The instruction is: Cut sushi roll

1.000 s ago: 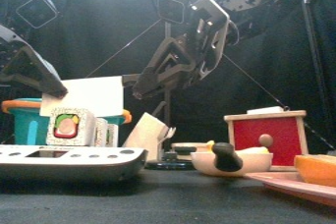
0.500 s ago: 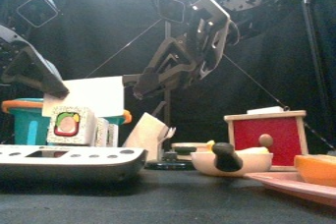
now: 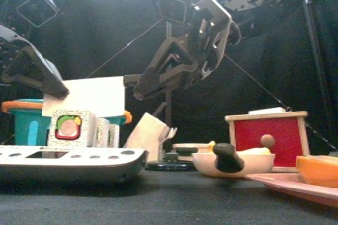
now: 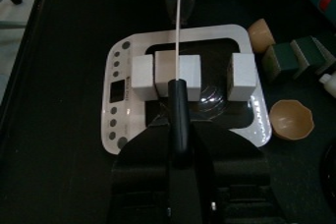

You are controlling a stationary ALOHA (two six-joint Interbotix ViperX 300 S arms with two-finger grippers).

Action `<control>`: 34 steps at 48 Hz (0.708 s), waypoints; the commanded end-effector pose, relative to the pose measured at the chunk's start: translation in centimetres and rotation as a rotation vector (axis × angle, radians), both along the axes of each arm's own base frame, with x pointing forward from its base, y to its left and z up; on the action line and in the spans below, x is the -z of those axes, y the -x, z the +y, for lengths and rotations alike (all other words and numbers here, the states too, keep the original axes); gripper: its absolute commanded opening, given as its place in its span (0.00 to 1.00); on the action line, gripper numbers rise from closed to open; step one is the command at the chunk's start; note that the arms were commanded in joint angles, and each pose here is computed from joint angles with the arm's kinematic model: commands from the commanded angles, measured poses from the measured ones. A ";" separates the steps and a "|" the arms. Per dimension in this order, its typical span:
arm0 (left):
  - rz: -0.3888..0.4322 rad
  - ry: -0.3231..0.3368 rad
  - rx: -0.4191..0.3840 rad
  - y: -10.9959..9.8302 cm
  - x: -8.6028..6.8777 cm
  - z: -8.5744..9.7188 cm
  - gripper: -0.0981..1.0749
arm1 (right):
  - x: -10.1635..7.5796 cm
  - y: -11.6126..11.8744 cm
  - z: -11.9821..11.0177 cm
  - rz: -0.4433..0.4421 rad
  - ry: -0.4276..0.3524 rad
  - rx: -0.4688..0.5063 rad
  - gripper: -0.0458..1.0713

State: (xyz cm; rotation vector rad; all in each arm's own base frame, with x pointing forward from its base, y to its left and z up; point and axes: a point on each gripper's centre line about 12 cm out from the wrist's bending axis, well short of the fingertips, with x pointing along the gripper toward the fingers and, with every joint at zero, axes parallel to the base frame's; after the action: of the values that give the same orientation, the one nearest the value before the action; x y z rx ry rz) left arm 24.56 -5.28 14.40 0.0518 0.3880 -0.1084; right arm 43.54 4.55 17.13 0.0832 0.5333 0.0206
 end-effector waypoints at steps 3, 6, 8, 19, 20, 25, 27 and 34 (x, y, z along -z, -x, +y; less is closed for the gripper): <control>-0.045 0.007 -0.007 -0.8 -1.1 0.0 0.41 | -2.7 -0.5 -0.2 -0.074 -0.003 0.007 0.42; -0.039 0.006 -0.008 -0.8 -0.9 0.0 0.41 | -2.3 -0.5 -0.3 -0.065 -0.006 0.013 0.42; -0.033 0.005 -0.008 -0.8 -0.8 0.0 0.41 | -2.1 -0.5 -0.3 -0.060 -0.005 0.013 0.42; -0.014 0.000 -0.009 -0.8 -0.2 0.0 0.41 | -1.5 -0.6 -0.4 -0.046 -0.005 0.015 0.42; -0.014 -0.001 -0.009 -0.8 -0.2 0.0 0.41 | -1.5 -0.6 -0.4 -0.046 -0.007 0.017 0.42; -0.002 -0.002 -0.011 -0.8 0.1 0.0 0.41 | -1.3 -0.6 -0.3 -0.043 -0.006 0.014 0.42; 0.004 -0.003 -0.014 -0.9 0.3 0.0 0.41 | -1.3 -0.7 -0.3 -0.041 -0.007 0.015 0.42; 0.028 -0.003 -0.020 -0.9 0.8 0.0 0.41 | -0.6 -0.8 -0.3 -0.025 -0.011 0.020 0.42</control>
State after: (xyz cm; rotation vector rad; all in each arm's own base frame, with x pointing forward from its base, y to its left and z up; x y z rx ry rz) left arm 24.67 -5.24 13.06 0.0579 0.4396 -0.1011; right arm 43.65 4.42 15.98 0.0899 0.5596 0.0122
